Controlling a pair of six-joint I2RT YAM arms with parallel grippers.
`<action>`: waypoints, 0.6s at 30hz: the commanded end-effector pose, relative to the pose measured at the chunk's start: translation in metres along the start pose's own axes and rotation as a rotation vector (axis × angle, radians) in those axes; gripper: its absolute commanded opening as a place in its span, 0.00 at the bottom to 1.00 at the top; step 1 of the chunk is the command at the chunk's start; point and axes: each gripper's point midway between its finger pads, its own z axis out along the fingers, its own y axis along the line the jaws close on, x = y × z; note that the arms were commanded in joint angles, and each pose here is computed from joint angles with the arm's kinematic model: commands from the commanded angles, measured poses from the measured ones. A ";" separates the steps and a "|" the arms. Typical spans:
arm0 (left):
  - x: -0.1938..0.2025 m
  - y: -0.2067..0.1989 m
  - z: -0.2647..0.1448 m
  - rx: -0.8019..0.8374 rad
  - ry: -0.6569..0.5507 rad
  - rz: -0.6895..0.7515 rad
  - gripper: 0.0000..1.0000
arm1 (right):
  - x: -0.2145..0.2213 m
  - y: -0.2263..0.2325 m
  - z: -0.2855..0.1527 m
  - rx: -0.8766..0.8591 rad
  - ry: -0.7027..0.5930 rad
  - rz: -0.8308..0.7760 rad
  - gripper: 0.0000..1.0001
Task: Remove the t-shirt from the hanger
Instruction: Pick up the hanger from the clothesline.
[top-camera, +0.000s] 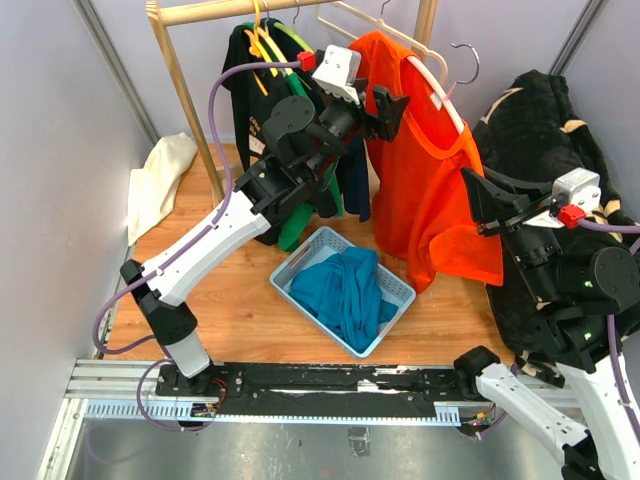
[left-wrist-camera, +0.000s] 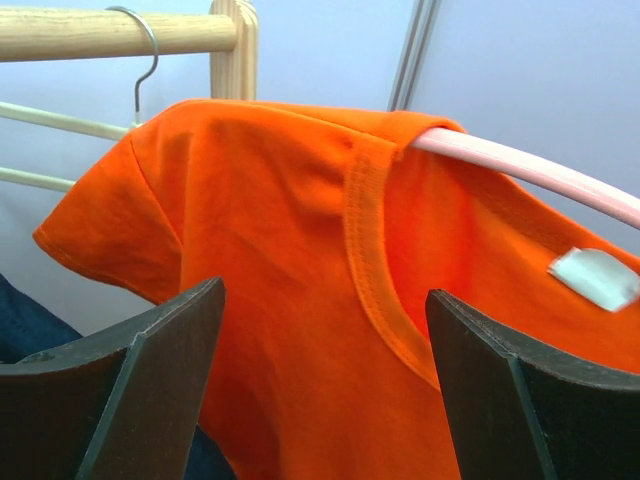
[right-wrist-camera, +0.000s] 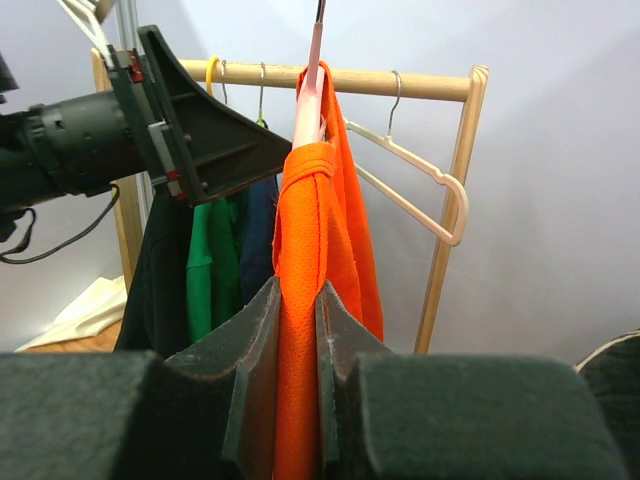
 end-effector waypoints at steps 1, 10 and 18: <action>-0.016 0.007 0.008 0.001 -0.045 -0.021 0.84 | -0.026 0.007 -0.003 -0.032 -0.101 0.025 0.01; -0.015 0.012 0.024 0.010 -0.056 -0.035 0.60 | -0.019 0.008 -0.002 -0.038 -0.085 0.038 0.01; -0.010 -0.004 0.013 0.122 -0.037 -0.012 0.01 | -0.007 0.002 0.003 -0.002 -0.058 0.036 0.01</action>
